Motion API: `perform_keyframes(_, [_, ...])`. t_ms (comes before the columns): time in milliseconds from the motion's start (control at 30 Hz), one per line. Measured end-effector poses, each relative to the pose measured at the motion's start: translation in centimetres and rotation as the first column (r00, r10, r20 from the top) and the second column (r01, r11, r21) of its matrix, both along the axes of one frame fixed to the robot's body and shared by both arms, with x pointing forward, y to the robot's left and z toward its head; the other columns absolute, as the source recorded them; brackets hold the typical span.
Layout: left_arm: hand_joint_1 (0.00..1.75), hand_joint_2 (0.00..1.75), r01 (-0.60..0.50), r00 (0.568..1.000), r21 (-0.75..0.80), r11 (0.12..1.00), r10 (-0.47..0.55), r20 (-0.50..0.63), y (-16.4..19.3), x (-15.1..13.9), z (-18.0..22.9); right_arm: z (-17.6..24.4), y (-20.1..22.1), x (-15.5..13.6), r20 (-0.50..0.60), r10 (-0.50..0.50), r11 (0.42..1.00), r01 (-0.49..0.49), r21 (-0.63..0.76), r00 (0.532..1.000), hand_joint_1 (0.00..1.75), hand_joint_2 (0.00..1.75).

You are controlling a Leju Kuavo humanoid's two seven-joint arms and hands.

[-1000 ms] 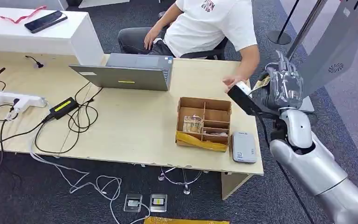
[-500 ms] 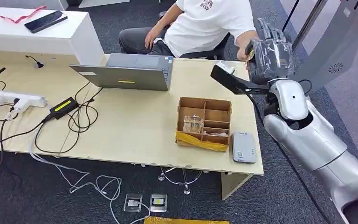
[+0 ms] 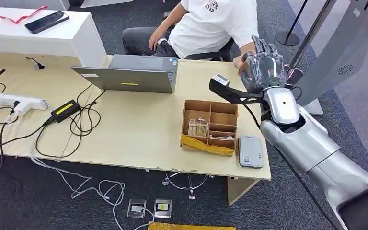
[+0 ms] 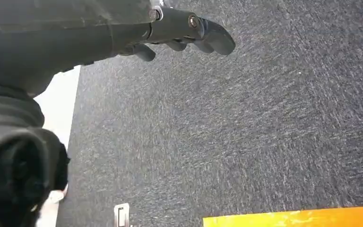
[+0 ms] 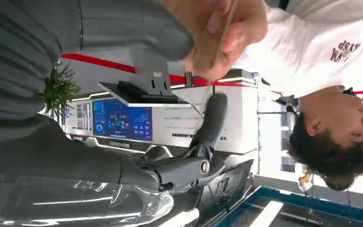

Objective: Pass the card to the sensor for recognition and then transmit it.

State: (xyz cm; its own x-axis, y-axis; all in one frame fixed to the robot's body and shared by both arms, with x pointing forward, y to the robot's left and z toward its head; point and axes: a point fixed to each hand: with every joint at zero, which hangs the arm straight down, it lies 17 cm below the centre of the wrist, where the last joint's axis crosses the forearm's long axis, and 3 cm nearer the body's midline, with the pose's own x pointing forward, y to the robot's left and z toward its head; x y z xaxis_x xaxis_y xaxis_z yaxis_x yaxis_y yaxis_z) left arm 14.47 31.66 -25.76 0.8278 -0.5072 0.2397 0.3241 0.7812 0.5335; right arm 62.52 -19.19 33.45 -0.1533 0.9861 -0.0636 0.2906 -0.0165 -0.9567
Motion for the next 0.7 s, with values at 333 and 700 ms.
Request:
perform_keyframes(333, [0.0,0.0,-0.009,1.0,0.004,1.0,0.009,-0.005,0.1,-0.4,-0.1,0.6,-0.1,-1.4,0.06,0.073,0.957,-0.087,0.278,0.996,0.0,1.75])
perform_keyframes(700, [0.0,0.0,-0.012,1.0,0.003,1.0,0.012,-0.006,0.2,-0.6,-0.1,-4.4,6.1,-9.9,0.0,0.45,0.698,-0.352,0.623,0.893,0.0,1.75])
